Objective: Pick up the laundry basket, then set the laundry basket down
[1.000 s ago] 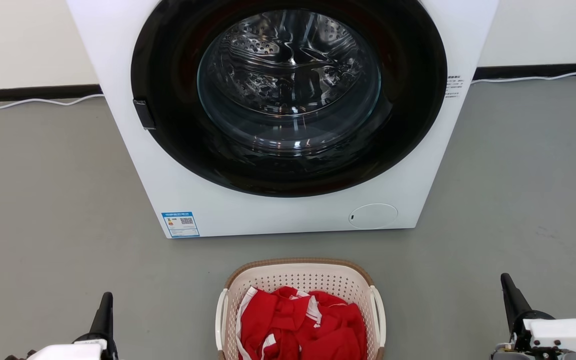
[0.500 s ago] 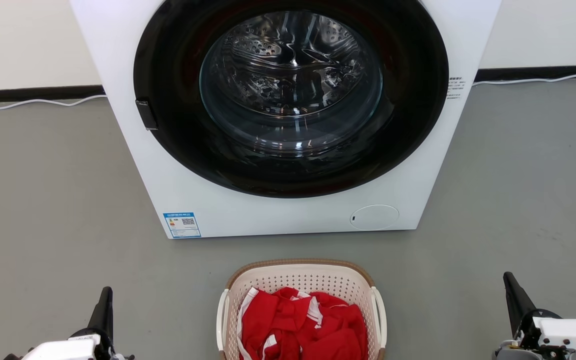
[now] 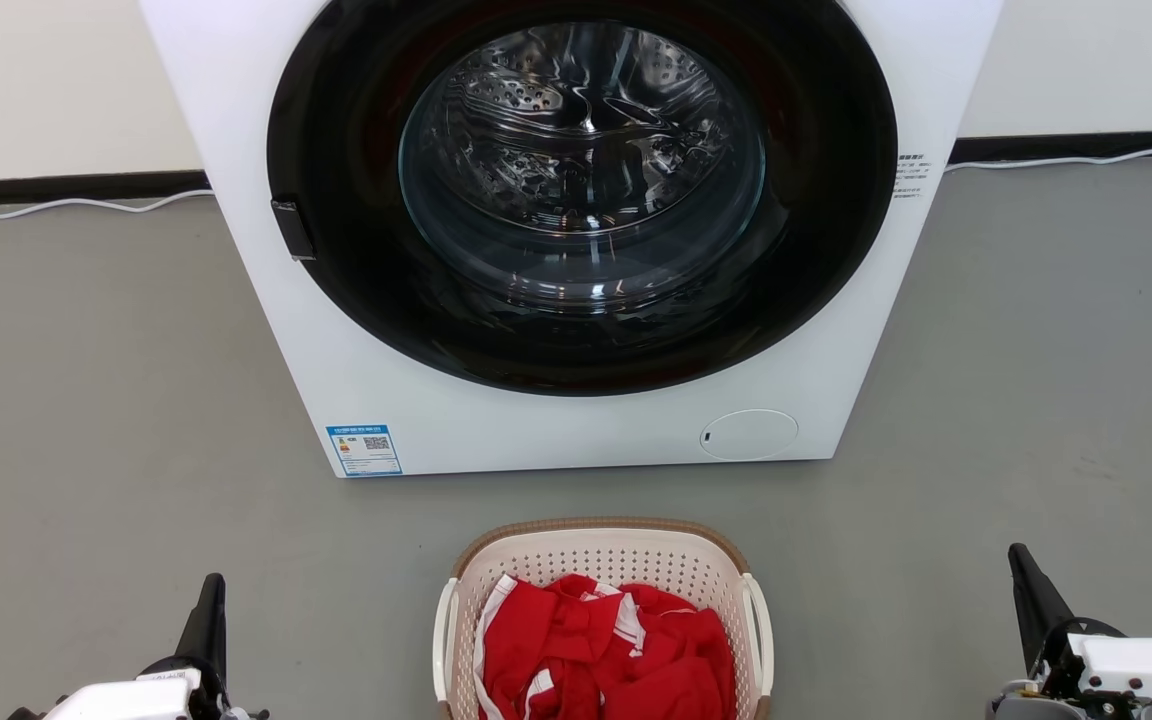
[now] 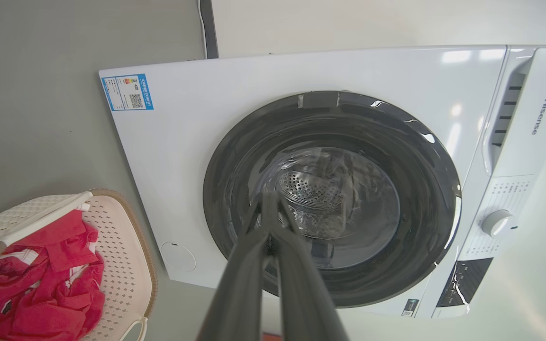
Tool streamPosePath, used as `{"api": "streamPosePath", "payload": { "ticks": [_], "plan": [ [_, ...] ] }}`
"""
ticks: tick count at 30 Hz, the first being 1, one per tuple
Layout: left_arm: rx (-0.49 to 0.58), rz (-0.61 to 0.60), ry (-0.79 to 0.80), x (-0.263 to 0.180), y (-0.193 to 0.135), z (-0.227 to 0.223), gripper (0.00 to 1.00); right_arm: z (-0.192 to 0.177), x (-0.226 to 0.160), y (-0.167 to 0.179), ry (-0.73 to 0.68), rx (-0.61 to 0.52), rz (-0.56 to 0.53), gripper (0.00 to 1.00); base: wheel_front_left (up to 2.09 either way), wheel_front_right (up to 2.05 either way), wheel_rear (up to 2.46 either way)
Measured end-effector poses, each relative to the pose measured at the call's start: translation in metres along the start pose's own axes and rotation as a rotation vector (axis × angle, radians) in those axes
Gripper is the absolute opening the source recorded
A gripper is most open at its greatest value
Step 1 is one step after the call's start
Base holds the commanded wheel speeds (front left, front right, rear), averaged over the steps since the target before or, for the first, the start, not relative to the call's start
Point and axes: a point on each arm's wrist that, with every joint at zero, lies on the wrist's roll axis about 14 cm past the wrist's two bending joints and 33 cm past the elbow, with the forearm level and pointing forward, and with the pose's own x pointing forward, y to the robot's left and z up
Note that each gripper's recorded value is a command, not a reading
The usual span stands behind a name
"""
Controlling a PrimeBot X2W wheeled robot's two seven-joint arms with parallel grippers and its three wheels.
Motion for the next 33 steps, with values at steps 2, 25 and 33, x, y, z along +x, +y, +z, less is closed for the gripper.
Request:
{"api": "streamPosePath", "payload": {
  "ticks": [2, 25, 33],
  "plan": [
    [0.0, 0.0, 0.0, 0.0, 0.0, 0.0, 0.0, 0.0002, 0.0, 0.0, 0.0, 0.0, 0.0, 0.0, 0.0, 0.0, 0.0],
    [0.0, 0.0, 0.0, 0.0, 0.0, 0.0, 0.0, 0.0003, -0.0001, 0.0, -0.003, 0.005, 0.0, 0.0, 0.0, 0.0, 0.0],
    [0.0, 0.0, 0.0, 0.0, 0.0, 0.0, 0.0, -0.0001, -0.0001, -0.0002, -0.002, 0.007, 0.0, 0.0, 0.0, 0.0, 0.0]
  ]
}}
